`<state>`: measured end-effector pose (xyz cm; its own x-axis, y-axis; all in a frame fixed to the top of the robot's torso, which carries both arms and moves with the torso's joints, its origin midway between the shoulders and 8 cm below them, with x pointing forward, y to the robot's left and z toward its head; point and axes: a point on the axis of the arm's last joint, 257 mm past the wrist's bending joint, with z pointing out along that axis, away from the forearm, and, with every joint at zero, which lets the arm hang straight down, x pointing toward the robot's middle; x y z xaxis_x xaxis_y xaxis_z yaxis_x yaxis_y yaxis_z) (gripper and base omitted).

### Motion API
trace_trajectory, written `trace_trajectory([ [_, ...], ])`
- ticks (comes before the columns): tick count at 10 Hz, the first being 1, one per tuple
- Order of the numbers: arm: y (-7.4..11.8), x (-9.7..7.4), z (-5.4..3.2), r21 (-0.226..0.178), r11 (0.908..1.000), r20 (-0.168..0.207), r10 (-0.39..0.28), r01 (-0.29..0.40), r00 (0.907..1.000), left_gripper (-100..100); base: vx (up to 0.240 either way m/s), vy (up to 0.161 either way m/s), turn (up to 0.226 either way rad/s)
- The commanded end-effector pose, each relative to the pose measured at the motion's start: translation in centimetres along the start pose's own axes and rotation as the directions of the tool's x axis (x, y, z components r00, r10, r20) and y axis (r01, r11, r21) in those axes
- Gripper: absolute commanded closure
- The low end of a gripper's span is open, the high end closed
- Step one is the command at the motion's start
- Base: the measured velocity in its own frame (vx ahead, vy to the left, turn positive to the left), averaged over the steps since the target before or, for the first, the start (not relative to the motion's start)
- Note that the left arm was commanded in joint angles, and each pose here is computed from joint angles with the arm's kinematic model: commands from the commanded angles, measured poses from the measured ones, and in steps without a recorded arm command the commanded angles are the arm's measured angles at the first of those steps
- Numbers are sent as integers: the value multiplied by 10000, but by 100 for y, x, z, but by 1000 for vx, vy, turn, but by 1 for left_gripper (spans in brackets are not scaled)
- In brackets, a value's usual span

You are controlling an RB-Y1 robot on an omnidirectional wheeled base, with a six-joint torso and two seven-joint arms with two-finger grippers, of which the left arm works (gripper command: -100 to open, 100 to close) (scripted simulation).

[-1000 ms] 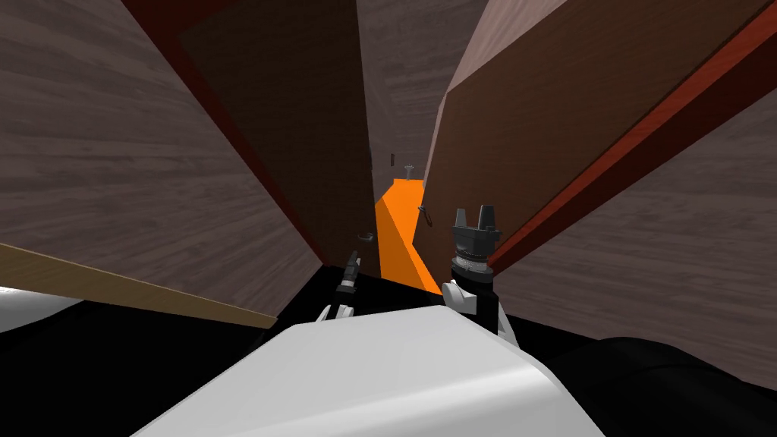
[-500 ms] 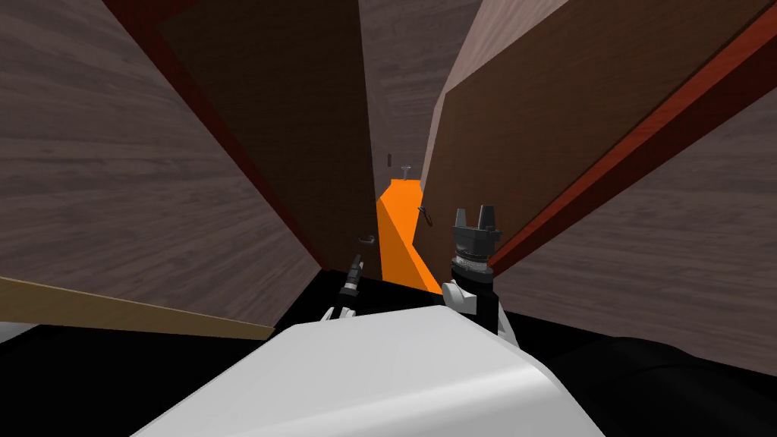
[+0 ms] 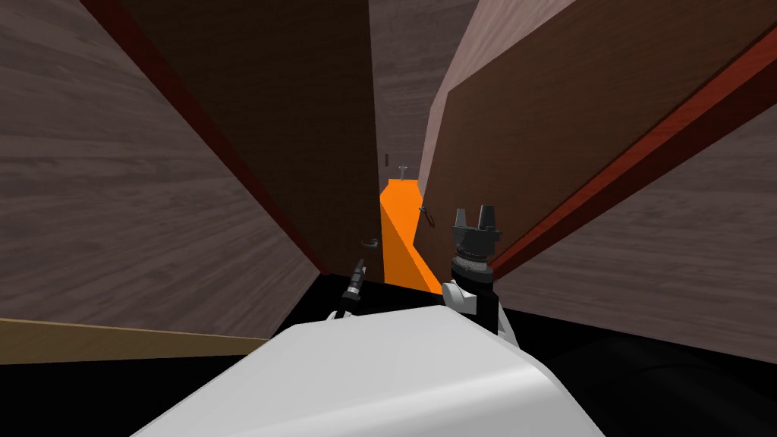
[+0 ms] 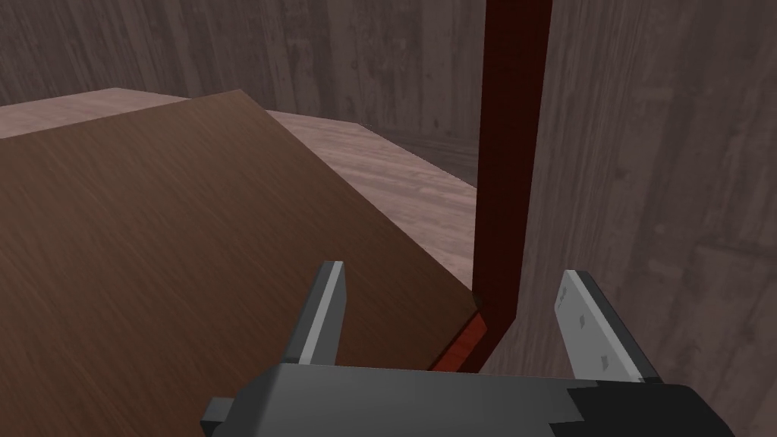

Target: Push the door open

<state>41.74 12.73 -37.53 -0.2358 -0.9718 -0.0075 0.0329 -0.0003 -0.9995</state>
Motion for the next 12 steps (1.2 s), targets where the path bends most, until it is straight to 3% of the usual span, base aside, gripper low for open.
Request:
trace_trajectory([
  [1,82,26,-14,-166,9999,-73,-39,38,10000,-100,81,102,-50],
  [5,127,-10,-27,-254,9997,-63,17,-18,10000,-100,95,18,-31],
  [12,161,-39,-30,-260,9996,113,-79,82,9999,-100,178,-45,-23],
])
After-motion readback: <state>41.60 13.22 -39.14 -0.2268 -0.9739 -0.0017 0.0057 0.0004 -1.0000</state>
